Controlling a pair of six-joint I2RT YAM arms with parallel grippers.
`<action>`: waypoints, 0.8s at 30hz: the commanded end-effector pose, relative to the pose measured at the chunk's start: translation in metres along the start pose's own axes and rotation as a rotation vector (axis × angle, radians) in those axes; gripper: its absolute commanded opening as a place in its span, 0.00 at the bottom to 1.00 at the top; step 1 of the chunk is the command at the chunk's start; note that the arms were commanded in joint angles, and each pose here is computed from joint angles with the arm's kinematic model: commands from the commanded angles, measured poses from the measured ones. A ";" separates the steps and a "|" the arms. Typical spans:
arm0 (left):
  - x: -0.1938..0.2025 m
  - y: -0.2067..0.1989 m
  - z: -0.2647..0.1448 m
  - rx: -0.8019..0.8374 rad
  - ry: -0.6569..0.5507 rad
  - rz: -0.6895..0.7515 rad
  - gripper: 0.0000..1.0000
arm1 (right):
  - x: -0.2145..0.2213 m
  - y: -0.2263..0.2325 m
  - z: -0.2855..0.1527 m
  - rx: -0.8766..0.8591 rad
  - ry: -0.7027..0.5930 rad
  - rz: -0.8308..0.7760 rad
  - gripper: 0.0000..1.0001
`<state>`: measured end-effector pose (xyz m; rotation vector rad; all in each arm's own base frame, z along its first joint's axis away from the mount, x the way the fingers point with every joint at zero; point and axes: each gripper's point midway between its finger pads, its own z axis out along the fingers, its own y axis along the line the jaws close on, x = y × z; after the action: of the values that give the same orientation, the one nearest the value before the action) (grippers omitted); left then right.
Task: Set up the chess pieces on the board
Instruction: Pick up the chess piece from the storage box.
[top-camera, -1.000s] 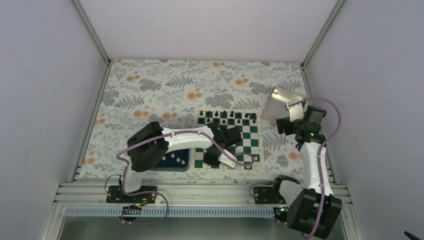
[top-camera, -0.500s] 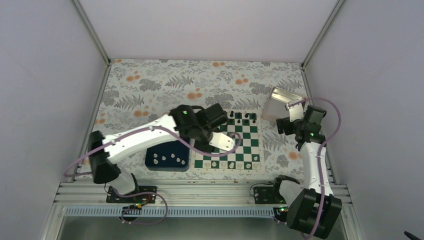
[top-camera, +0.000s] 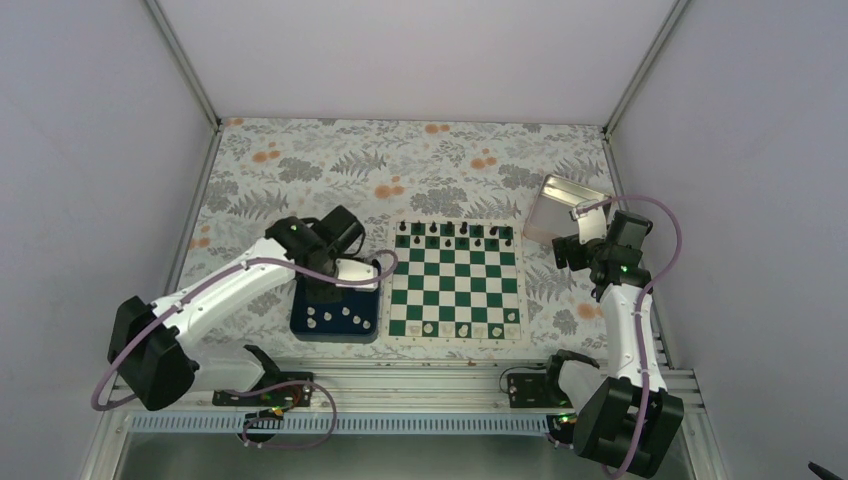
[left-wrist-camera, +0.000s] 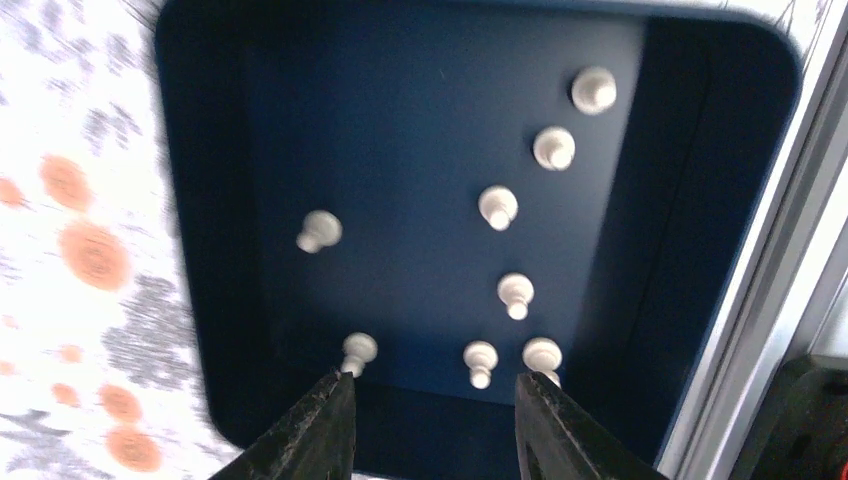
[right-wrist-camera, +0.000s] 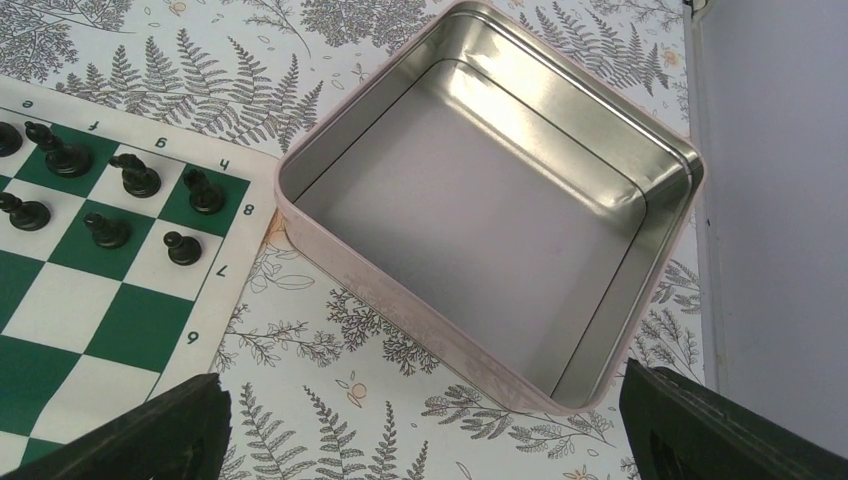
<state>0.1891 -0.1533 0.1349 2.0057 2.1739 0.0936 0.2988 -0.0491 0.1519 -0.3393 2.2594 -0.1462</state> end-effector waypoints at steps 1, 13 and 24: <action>0.020 0.001 0.029 -0.018 0.028 -0.022 0.41 | -0.005 -0.002 -0.003 -0.002 -0.019 -0.008 1.00; 0.020 0.033 0.089 -0.068 0.017 -0.099 0.41 | -0.004 -0.002 -0.002 -0.006 -0.013 -0.007 1.00; 0.020 0.055 0.112 -0.052 0.016 -0.125 0.41 | -0.003 -0.001 -0.001 -0.009 -0.010 -0.007 1.00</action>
<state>0.2462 -0.1314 0.0268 1.8678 2.3221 0.1518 0.2985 -0.0486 0.1510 -0.3428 2.2624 -0.1434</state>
